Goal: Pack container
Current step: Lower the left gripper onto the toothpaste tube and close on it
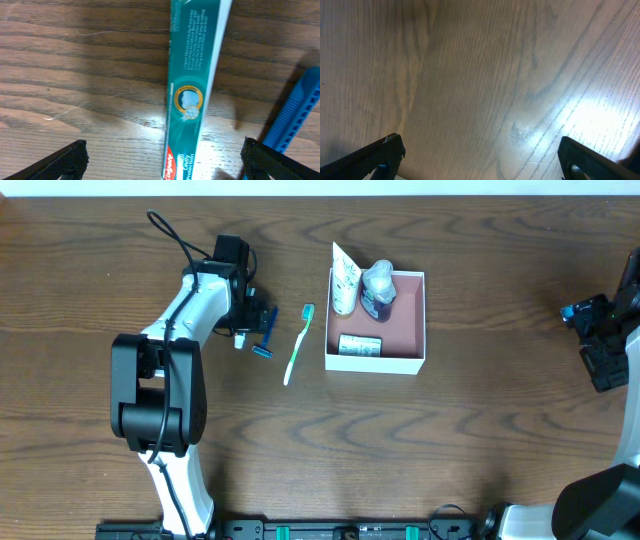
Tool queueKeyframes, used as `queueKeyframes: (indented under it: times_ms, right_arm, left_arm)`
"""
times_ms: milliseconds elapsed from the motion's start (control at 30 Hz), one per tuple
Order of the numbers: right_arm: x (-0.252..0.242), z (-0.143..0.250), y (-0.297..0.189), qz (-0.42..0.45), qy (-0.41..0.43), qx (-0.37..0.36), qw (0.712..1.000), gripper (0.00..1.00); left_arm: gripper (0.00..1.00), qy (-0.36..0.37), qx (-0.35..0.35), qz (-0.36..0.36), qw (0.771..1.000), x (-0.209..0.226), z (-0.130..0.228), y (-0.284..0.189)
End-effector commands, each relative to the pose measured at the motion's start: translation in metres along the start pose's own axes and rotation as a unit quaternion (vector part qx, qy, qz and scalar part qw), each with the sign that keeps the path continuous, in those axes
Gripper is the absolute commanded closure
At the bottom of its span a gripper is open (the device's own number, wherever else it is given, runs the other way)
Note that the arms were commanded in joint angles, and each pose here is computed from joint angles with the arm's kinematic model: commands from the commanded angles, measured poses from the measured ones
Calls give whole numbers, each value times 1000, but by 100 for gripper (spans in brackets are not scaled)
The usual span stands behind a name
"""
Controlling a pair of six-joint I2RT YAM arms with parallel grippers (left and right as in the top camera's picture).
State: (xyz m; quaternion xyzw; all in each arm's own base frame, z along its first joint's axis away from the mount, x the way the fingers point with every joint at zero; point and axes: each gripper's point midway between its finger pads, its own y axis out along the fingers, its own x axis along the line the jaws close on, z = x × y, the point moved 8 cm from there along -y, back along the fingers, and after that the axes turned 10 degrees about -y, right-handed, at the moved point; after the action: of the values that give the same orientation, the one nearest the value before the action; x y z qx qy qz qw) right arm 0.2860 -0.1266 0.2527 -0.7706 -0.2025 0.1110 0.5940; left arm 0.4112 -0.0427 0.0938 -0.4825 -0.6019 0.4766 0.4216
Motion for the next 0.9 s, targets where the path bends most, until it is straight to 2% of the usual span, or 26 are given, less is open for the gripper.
queueKeyframes:
  times_ms: [0, 867]
  right_arm:
    - [-3, -2, 2, 8, 11, -1, 1000, 1]
    - [-3, -2, 2, 8, 11, -1, 1000, 1]
  left_arm:
    - [2, -2, 0, 22, 1000, -4, -5, 0]
    - [2, -10, -5, 29, 1000, -5, -7, 1]
